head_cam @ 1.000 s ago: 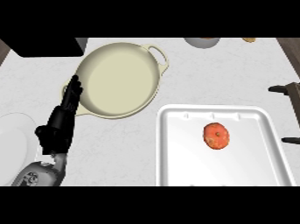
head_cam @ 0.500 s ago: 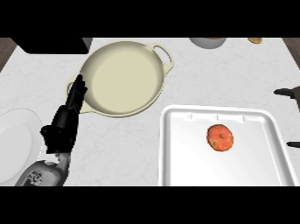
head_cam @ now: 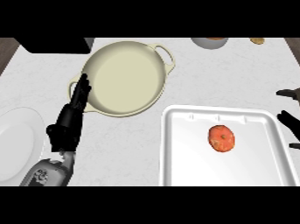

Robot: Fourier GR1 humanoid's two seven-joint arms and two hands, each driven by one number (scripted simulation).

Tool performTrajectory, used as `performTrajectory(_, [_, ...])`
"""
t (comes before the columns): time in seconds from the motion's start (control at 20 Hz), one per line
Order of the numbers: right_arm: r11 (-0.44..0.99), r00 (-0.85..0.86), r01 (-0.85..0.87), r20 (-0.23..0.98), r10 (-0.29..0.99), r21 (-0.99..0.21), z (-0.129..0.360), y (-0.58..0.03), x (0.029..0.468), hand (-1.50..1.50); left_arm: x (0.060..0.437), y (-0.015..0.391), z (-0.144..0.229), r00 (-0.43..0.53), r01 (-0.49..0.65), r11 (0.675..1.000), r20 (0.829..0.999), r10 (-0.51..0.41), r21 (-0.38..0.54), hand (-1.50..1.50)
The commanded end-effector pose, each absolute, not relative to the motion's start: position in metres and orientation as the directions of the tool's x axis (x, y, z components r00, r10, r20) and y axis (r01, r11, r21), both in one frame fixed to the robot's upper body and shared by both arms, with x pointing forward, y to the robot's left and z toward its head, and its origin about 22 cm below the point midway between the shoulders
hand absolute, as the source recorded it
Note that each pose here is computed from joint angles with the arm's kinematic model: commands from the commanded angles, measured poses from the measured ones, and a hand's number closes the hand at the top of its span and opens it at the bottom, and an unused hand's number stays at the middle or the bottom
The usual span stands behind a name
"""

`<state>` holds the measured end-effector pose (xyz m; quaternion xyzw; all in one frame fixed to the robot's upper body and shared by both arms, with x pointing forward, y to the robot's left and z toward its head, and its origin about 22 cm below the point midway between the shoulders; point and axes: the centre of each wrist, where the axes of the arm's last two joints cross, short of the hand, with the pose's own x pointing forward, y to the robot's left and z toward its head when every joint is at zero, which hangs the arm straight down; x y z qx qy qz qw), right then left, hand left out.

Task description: Pick the squash from the tray and place it in the tiered basket

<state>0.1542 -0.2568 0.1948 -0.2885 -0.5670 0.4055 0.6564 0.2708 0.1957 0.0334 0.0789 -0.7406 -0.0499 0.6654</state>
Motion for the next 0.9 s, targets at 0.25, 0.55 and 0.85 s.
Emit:
performTrajectory(0.25, [0.443, 0.121, -0.311, 0.428, 0.896, -0.841, 0.18, -0.212, 0.157, -1.5, 0.268, 0.197, 0.029, -0.098, -0.055, 0.981, 0.977, -0.188, 0.184, 0.0])
performTrajectory(0.55, [0.401, 0.158, -0.319, 0.368, 0.916, -0.859, 0.16, -0.213, 0.168, -1.5, 0.262, 0.207, 0.031, -0.091, -0.059, 0.985, 0.982, -0.167, 0.162, 0.0])
performTrajectory(0.85, [0.329, 0.166, -0.337, 0.289, 0.943, -0.882, 0.165, -0.221, 0.179, -1.5, 0.266, 0.198, 0.022, -0.084, -0.07, 0.978, 0.976, -0.2, 0.194, 0.0])
